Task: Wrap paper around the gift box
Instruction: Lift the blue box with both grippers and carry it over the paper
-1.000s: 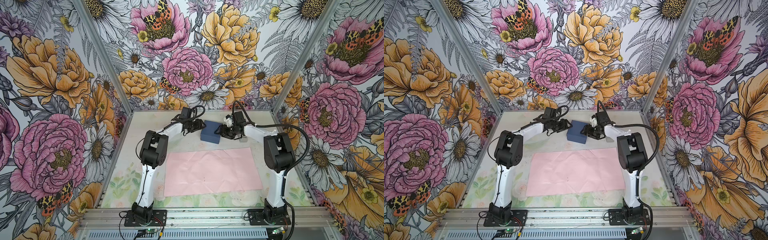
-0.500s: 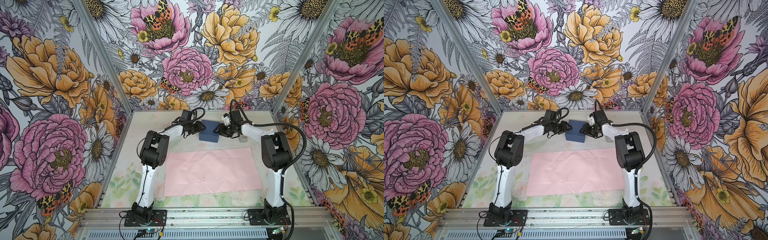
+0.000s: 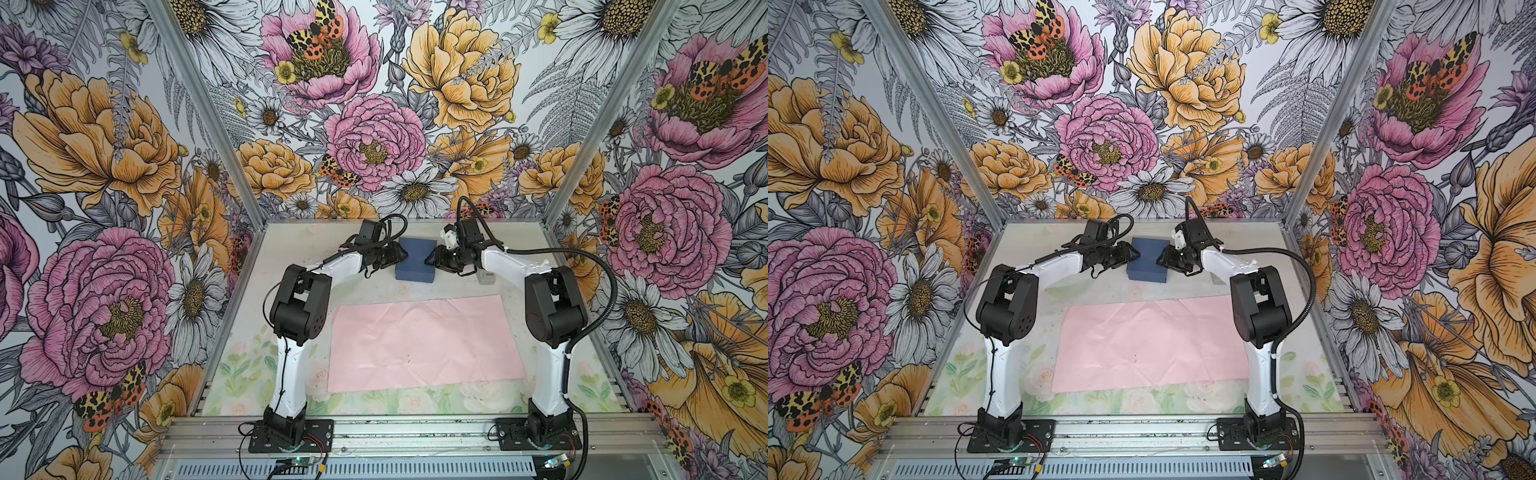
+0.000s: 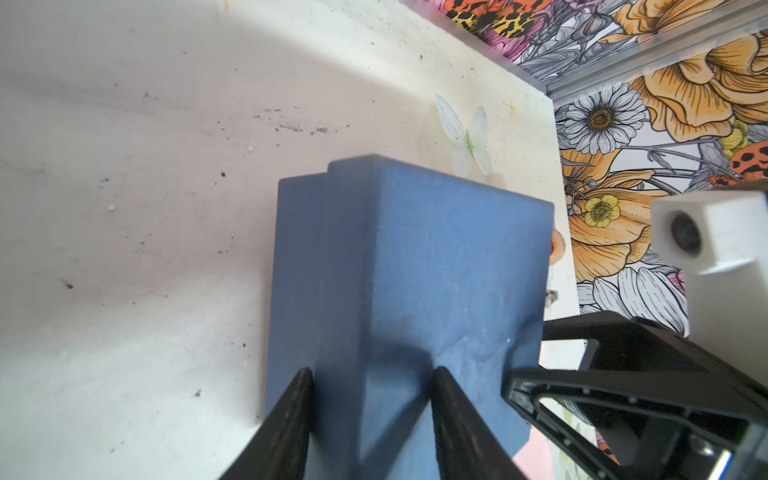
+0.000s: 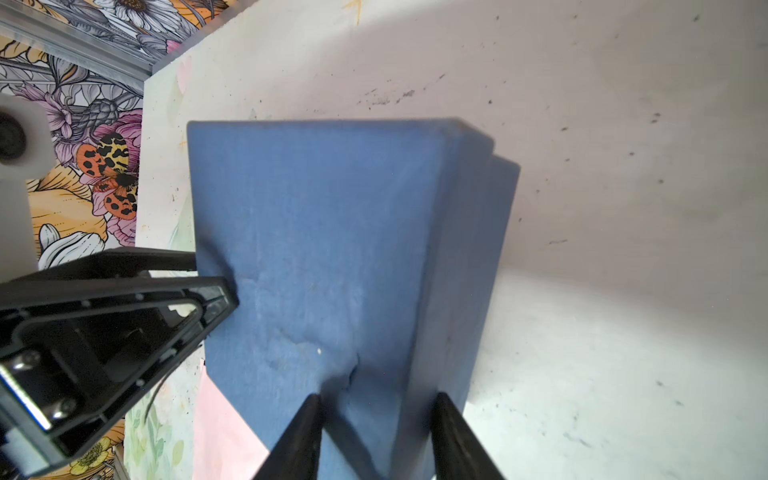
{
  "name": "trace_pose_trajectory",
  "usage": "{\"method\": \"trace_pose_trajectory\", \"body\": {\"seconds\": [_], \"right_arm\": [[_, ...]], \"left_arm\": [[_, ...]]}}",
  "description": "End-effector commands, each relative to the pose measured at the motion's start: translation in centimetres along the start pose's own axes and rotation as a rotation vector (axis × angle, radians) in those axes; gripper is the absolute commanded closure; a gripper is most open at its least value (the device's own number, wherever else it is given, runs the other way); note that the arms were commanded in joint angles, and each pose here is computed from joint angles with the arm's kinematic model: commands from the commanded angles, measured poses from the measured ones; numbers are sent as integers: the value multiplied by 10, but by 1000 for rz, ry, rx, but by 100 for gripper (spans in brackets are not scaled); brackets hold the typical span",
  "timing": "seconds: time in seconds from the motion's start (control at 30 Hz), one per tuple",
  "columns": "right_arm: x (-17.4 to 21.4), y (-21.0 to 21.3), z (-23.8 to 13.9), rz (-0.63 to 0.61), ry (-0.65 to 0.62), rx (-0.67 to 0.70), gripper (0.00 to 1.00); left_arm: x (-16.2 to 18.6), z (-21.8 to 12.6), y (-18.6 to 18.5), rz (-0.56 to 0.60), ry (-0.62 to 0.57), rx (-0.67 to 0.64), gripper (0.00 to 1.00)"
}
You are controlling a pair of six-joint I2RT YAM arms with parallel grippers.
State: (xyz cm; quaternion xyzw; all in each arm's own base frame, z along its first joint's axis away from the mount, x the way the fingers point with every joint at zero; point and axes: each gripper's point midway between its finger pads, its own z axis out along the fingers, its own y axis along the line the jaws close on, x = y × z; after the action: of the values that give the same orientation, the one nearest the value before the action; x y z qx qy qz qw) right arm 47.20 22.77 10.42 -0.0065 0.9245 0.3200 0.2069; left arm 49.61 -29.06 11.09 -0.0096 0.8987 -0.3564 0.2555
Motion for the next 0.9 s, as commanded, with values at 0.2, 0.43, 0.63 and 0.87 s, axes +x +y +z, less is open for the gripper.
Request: {"method": "trace_pose_trajectory", "body": {"seconds": [0.2,0.43,0.63,0.87], "right_arm": [[22,43,-36,-52,-23,-73,57],[64,53,-59,-43,11,-69,57],[108,53,-73,-21,54,-50,57],[155,51,-88,9,100,-32,57]], "left_arm": [[24,-35,-69,29,-2,120,53],[61,-57,-76,-34,21,104,54],[99,-79,-85,-44,44,100,54],[143,-88,-88,-80,73,93,54]]}}
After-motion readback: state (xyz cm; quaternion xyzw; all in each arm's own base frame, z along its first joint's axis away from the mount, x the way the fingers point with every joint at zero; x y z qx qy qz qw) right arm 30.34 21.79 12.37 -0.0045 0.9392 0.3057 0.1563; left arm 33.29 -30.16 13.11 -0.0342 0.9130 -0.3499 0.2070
